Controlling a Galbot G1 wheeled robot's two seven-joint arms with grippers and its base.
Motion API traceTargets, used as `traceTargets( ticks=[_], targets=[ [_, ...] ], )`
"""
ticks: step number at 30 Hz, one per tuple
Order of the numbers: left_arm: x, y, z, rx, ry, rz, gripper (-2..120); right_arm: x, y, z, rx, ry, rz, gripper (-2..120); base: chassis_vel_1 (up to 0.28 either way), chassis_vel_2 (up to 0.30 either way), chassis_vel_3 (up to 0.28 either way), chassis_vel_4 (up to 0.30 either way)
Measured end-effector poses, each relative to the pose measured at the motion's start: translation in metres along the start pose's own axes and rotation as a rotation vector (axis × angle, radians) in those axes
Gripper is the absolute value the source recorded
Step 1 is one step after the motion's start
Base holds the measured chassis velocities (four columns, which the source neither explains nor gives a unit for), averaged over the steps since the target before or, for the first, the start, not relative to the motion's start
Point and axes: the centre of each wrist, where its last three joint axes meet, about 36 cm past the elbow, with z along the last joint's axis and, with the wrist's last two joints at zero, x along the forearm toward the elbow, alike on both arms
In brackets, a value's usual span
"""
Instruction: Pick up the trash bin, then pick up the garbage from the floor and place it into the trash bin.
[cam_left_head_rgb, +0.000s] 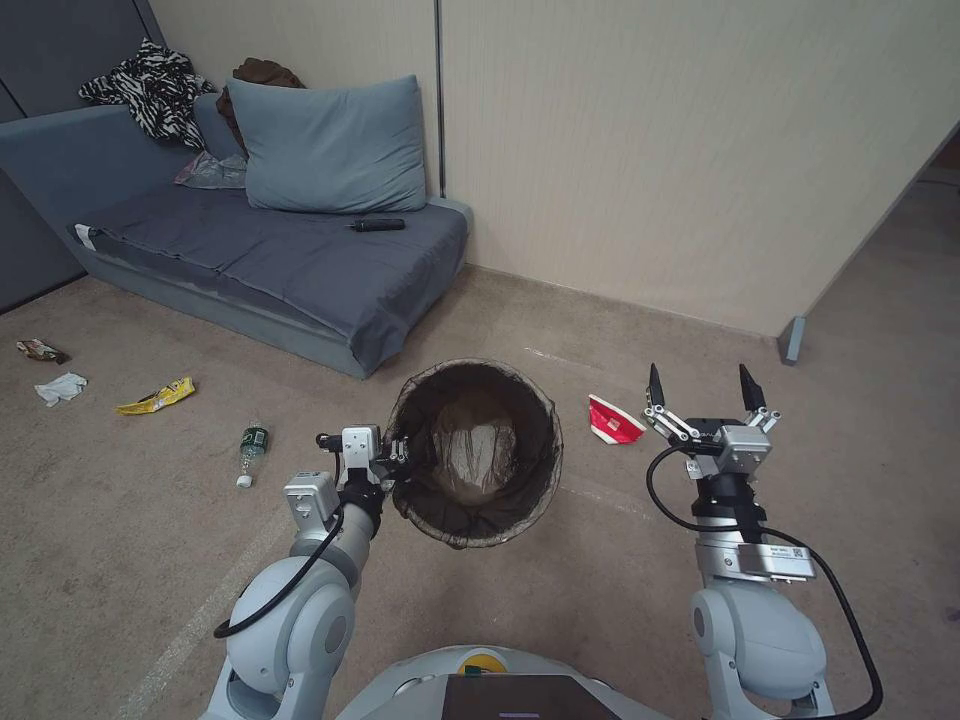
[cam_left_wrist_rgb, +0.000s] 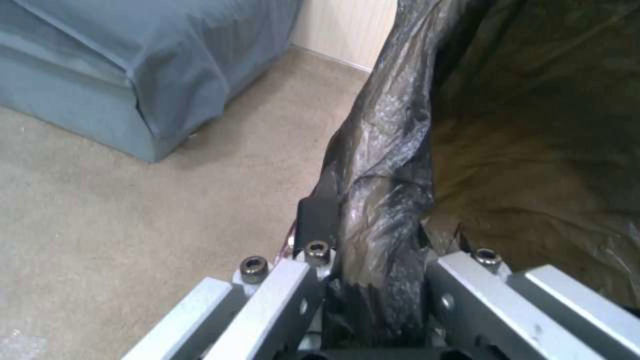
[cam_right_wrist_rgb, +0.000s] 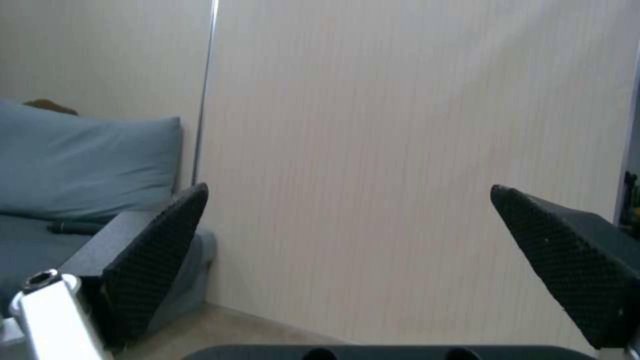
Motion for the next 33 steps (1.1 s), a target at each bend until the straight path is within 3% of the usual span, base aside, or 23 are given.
traceTargets(
  ticks=[20,33],
  targets=[
    [-0.0020,-0.0022,0.0038,-0.033,-0.012,0.009,3,0.0002,-0.0005,0.0012,-0.015,0.010,0.010,100,-0.005,0.006,0.004,-0.005],
    [-0.0024,-0.0032,0.0051,-0.033,-0.010,0.010,3,-0.0001,-0.0010,0.0025,-0.015,0.012,0.009,100,-0.144,0.146,0.155,-0.149]
  ],
)
